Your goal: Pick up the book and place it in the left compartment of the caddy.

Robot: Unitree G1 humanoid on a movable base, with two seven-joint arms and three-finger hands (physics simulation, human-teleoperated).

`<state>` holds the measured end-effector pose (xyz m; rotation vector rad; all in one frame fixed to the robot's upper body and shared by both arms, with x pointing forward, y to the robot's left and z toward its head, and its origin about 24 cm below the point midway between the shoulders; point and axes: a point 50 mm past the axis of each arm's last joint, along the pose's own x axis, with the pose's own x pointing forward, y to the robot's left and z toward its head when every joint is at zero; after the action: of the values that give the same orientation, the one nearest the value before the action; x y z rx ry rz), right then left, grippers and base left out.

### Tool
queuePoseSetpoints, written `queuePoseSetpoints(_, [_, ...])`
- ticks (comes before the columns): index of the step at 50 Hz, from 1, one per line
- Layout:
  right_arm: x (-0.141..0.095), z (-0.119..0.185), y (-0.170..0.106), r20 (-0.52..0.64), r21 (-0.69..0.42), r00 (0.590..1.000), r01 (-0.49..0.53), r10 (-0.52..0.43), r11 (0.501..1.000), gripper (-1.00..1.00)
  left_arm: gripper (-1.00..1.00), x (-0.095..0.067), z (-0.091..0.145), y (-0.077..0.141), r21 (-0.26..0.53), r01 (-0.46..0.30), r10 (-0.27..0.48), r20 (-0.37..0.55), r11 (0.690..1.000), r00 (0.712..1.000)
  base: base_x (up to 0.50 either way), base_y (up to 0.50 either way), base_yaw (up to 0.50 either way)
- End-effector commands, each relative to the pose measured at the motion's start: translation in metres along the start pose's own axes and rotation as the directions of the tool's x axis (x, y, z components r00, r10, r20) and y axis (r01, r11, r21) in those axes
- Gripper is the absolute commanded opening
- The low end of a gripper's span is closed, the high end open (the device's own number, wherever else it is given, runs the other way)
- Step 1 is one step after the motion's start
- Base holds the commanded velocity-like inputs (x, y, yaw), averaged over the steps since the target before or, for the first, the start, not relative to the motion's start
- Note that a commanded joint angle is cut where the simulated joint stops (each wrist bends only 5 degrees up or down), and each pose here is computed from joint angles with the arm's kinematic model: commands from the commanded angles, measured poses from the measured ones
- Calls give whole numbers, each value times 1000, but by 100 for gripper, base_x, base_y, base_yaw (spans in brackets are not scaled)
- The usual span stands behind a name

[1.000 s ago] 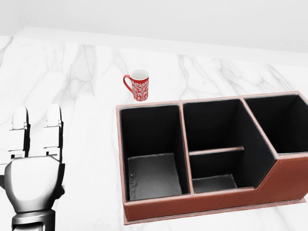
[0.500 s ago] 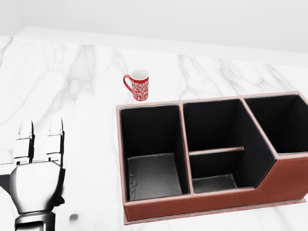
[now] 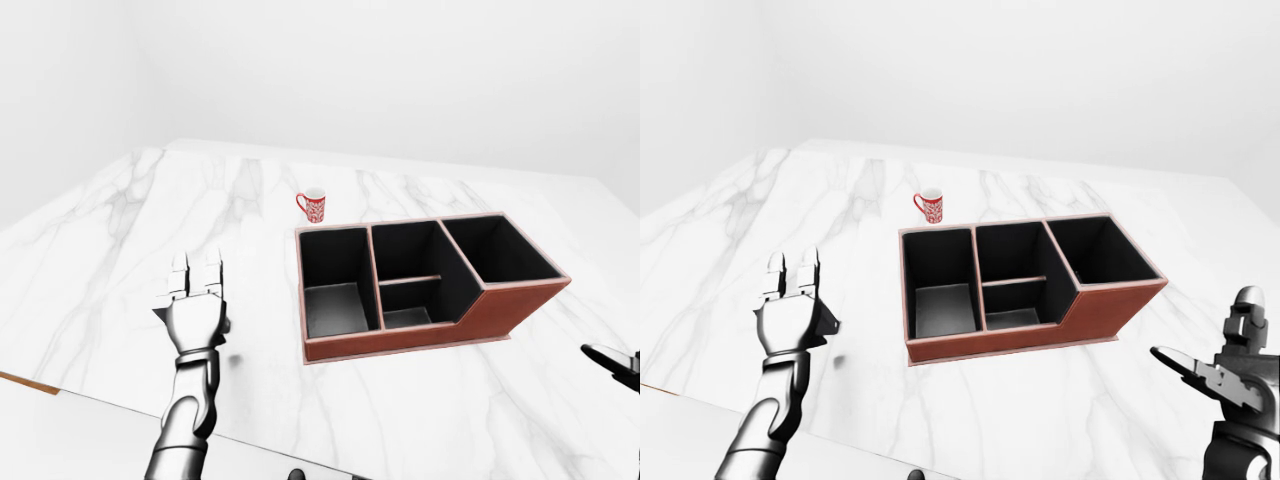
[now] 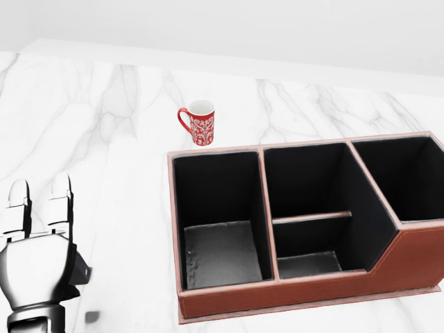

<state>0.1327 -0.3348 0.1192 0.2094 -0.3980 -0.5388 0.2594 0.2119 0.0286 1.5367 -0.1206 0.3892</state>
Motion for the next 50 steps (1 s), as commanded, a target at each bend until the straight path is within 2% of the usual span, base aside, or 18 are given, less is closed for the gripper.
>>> queuePoseSetpoints(1, [0, 0, 1, -2, -3, 1000, -2, 2, 1000, 100, 100, 3, -9, 2, 10, -6, 7, -22, 1000, 1000, 0, 0, 0])
queuePoseSetpoints(24, [0, -2, 0, -2, -6, 1000, -5, 5, 1000, 100, 100, 13, -18, 5, 48, -13, 14, -32, 999, 999, 0, 0, 0])
queuePoseSetpoints(43, [0, -2, 1, -2, -8, 1000, -5, 5, 1000, 100, 100, 25, -24, -9, 77, 50, -47, -38, 996, 998, 0, 0, 0])
queuePoseSetpoints(50, [0, -1, 1, -2, -8, 1000, -6, 6, 1000, 100, 100, 28, -27, -2, 78, 23, -19, -42, 997, 999, 0, 0, 0])
